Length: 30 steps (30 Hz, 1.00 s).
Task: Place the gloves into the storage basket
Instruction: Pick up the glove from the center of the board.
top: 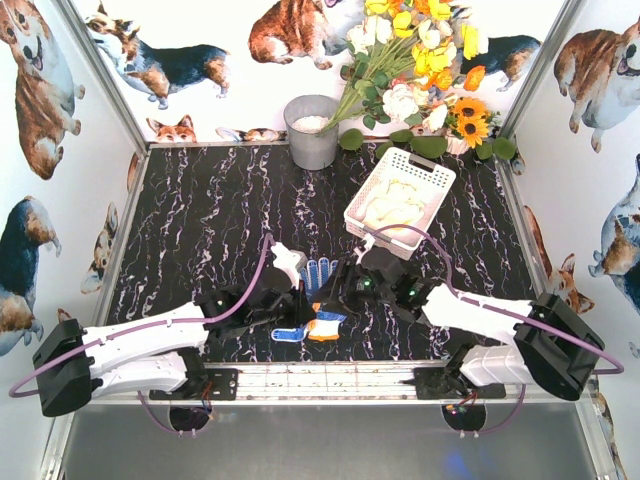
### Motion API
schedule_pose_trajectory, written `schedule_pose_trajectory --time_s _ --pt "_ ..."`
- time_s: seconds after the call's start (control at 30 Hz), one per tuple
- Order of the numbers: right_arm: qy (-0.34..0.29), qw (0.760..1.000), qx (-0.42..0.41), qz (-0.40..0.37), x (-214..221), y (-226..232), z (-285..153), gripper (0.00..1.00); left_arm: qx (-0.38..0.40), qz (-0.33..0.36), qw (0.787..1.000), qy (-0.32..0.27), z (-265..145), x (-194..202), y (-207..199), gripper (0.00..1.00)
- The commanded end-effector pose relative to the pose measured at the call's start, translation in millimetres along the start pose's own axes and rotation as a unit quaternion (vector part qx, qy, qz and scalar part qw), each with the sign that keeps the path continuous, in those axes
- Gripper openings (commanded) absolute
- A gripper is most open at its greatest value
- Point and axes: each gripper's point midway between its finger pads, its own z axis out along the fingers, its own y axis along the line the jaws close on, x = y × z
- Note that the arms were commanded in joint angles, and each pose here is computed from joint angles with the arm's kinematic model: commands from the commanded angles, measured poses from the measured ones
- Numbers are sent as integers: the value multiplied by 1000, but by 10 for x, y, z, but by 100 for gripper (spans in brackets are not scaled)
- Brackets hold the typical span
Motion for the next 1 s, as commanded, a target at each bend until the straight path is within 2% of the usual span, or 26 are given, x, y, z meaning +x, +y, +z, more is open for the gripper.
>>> schedule_pose_trajectory --time_s 0.0,0.03,0.1,0.2,0.23,0.3,0.47,0.5,0.63,0.7,0.83,0.97 --pt "10 999 7 -46 36 139 19 54 18 -5 1000 -23 -1 -109 -103 0" --pt "14 998 8 -53 55 161 30 52 20 -3 1000 -23 1 -117 -114 0" --pt "22 997 5 -70 78 208 44 40 22 -2 999 -25 5 -138 -137 0" --pt "21 994 -12 -102 60 328 14 1 15 0 999 -29 -3 -189 -145 2" --pt "13 994 -14 -112 32 361 -11 0 10 2 999 -32 -17 -213 -140 11" --pt "-9 991 -6 -134 -65 386 -82 0 -7 5 999 -45 -71 -296 -103 37" --pt "-65 983 19 -173 -460 403 -398 0 -54 29 994 -88 -293 -597 33 97" --pt "-70 981 23 -177 -550 395 -467 0 -66 30 993 -96 -343 -662 83 100" --pt "-101 973 38 -205 -954 464 -825 0 -81 25 988 -132 -576 -974 204 100" --pt "-105 965 49 -234 -1132 505 -922 0 -101 5 985 -143 -662 -1094 404 100" --pt "-89 952 51 -287 -1399 702 -923 0 -128 -41 980 -144 -785 -1169 758 100" --pt "-48 942 -1 -333 -1524 1081 -711 0 -150 -74 972 -163 -918 -1206 970 100"
